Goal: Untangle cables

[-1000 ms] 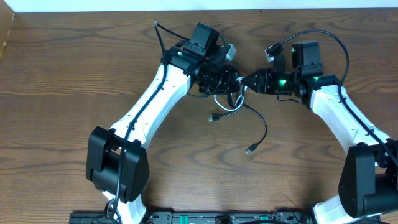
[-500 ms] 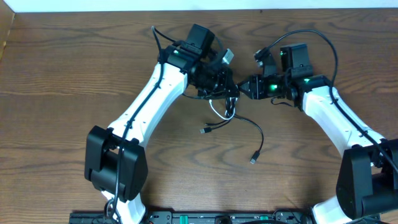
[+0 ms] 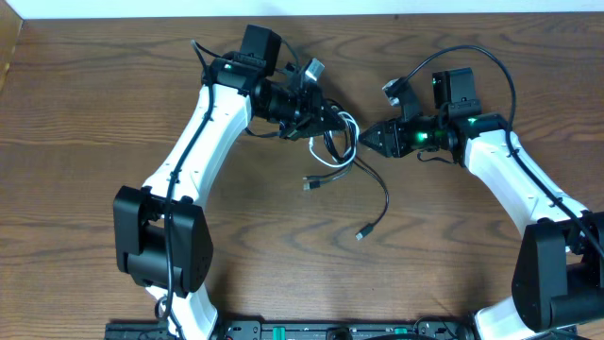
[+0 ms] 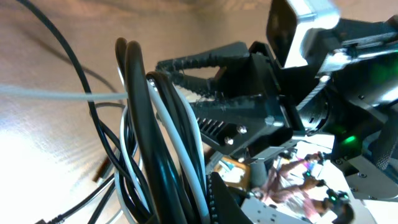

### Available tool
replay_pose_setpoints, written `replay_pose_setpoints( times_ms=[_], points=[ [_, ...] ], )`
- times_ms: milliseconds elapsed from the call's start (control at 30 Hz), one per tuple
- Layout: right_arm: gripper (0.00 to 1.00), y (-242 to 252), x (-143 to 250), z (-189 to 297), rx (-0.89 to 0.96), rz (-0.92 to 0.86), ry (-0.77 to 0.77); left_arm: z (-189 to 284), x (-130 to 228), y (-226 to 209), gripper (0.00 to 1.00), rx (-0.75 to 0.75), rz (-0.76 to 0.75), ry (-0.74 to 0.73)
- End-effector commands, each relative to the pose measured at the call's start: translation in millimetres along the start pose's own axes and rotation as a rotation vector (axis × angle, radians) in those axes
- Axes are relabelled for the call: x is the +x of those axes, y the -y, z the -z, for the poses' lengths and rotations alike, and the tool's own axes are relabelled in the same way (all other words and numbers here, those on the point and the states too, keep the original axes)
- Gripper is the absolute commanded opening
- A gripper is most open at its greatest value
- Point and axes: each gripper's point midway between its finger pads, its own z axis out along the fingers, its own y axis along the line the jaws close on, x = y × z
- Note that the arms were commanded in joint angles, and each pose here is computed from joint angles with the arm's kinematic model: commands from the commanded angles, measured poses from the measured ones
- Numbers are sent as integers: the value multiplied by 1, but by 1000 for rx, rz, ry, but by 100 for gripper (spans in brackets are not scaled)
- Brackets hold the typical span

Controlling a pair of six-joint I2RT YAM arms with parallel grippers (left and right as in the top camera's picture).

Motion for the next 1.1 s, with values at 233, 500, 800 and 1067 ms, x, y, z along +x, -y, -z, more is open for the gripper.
replay_pose_setpoints(
  times_ms=[233, 500, 800, 1067],
  points=[
    [33, -19, -12, -1, -72, 126, 31, -26, 18, 3, 8, 36, 32, -108],
    [1, -8, -2, -2, -12, 86, -8, -25, 17, 3, 8, 37, 30, -104],
    [1, 27, 15, 14, 128, -152, -50, -19, 7, -10, 7, -12, 23, -60],
    [1, 84, 34, 67, 309, -521, -13, -9, -3, -25, 7, -65, 36, -13]
  ],
)
